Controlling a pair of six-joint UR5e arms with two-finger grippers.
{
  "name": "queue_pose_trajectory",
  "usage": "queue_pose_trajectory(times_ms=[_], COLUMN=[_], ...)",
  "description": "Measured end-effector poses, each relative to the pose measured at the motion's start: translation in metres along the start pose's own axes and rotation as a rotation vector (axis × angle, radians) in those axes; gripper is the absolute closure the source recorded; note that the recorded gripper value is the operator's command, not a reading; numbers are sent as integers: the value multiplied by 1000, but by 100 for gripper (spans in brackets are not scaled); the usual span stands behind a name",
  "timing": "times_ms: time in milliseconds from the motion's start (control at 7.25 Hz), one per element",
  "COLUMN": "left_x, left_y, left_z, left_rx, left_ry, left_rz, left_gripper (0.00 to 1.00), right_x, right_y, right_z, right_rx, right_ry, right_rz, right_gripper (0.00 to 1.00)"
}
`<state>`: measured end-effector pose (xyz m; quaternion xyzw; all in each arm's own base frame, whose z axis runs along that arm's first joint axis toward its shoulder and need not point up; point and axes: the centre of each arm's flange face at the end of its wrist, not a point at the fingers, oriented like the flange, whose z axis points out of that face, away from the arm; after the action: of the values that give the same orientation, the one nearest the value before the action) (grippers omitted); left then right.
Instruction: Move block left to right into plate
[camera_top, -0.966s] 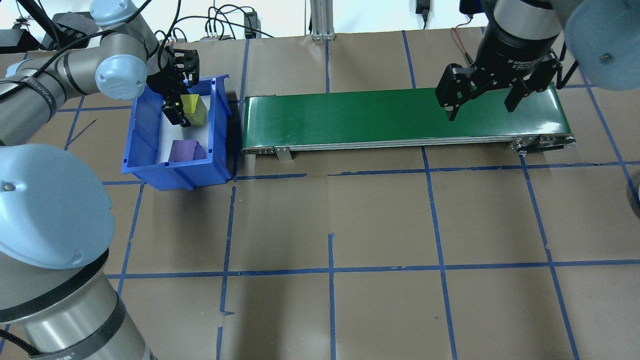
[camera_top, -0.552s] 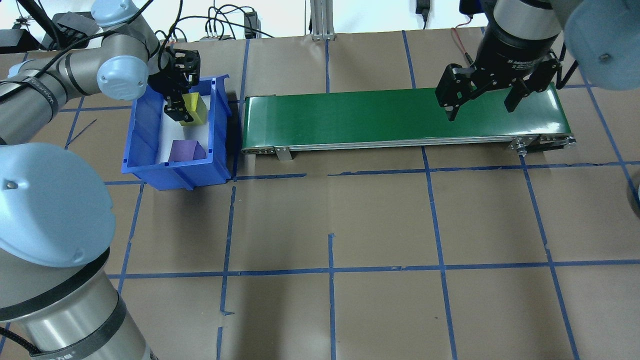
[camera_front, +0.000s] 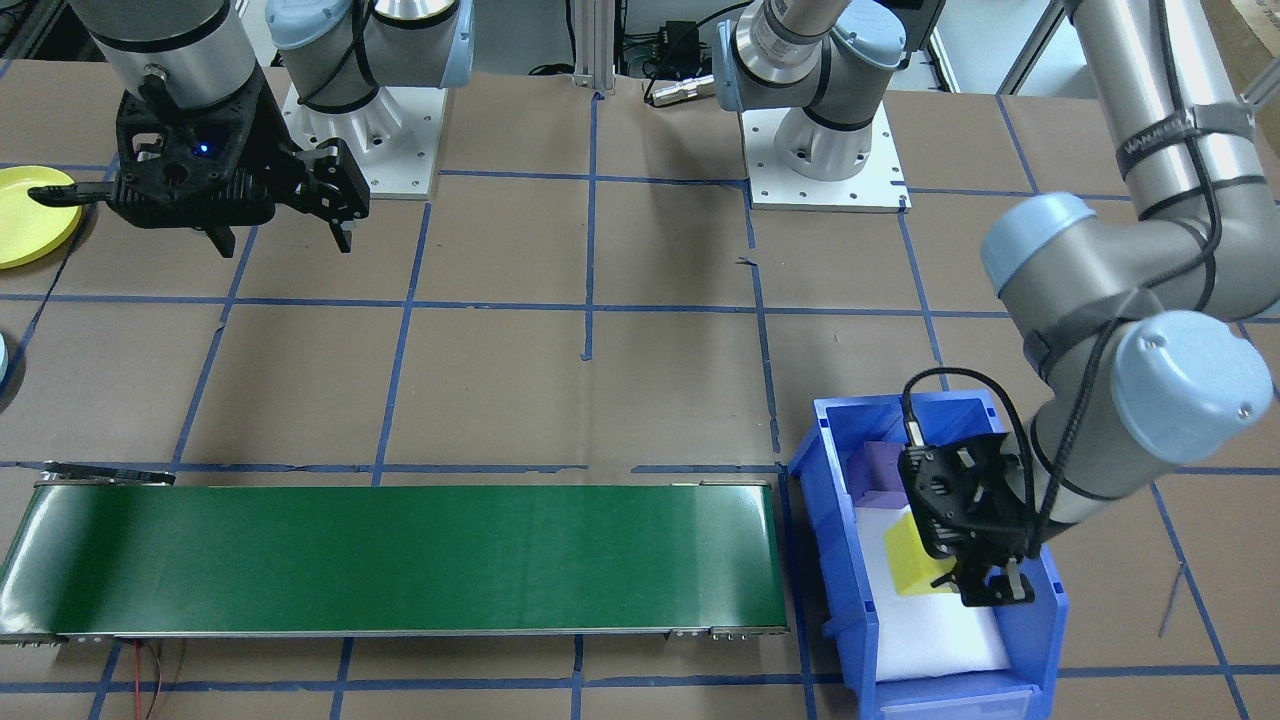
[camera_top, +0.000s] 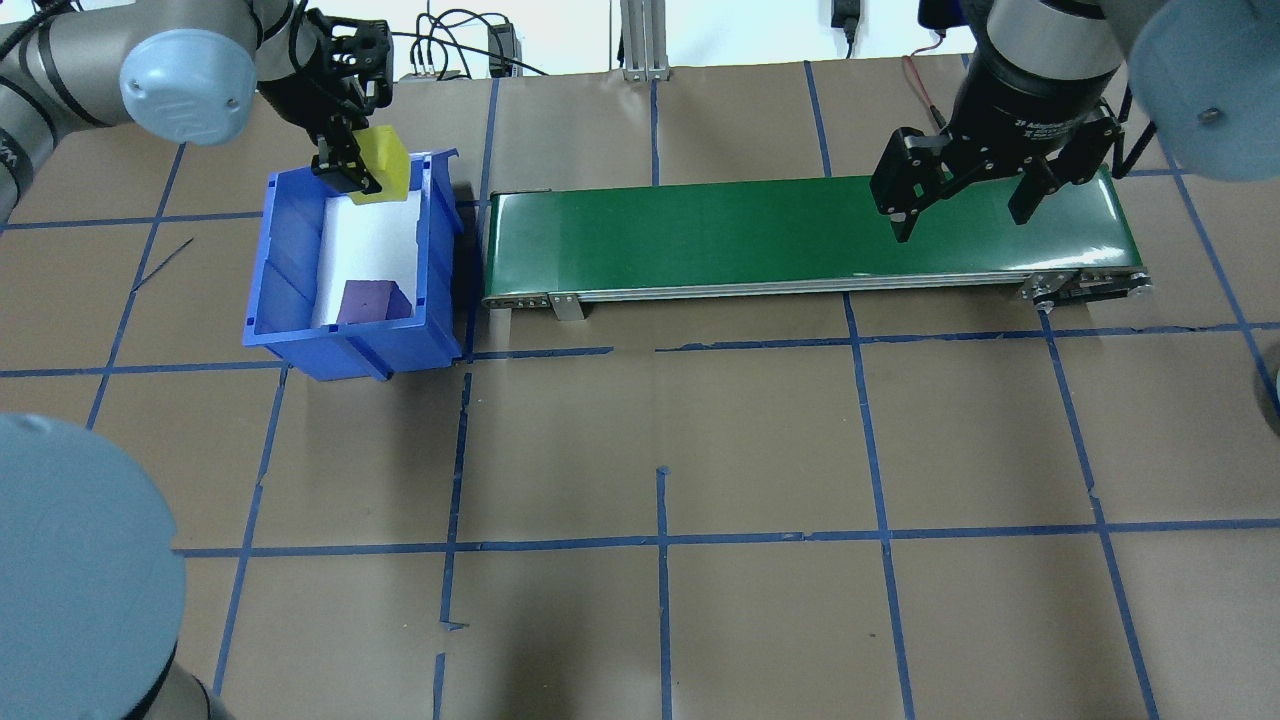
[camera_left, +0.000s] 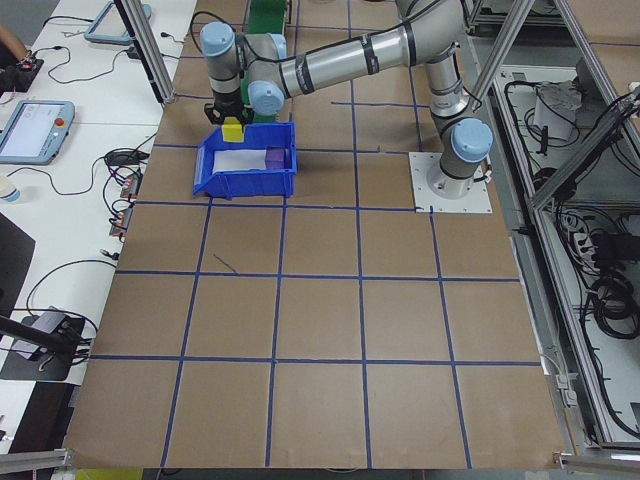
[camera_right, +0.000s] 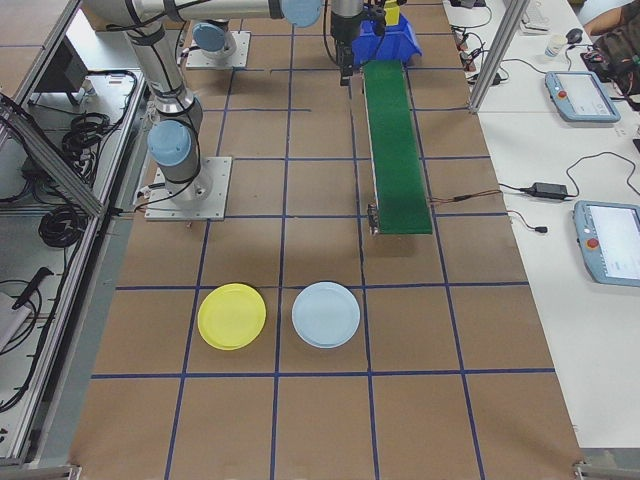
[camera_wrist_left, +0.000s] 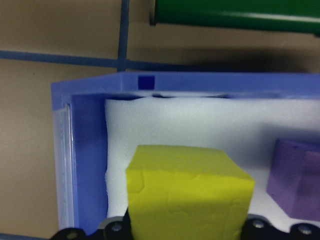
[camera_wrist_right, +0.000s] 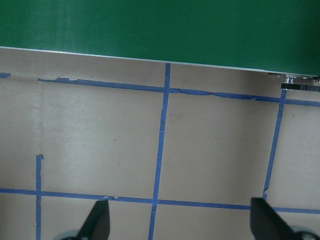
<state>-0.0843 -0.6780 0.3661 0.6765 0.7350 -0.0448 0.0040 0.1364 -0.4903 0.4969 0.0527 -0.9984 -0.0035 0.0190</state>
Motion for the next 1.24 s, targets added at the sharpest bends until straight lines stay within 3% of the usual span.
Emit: queue_pose_trajectory(times_ms=[276,552,690,828,1103,1241], left_x=[20,28,30,30,28,28], left_y=[-73,-116,-129,-135,-138,-139], left_z=[18,62,73,78,80,79], left_rx=[-15,-57,-63,-60,-53,-51], left_ry=[41,91,95,88,68,65], left_rz=[59,98,103,105,105,105], left_gripper=[67,70,72,54,7,6], right_x=[0,0,1,1,1,1], right_y=[0,-1,-1,-1,-1,-1], right_z=[0,1,1,1,0,0], right_rx=[0,-1,-1,-1,0,0], right_ry=[0,0,0,0,0,0], right_rz=[0,0,0,0,0,0], right_gripper=[0,0,0,0,0,0])
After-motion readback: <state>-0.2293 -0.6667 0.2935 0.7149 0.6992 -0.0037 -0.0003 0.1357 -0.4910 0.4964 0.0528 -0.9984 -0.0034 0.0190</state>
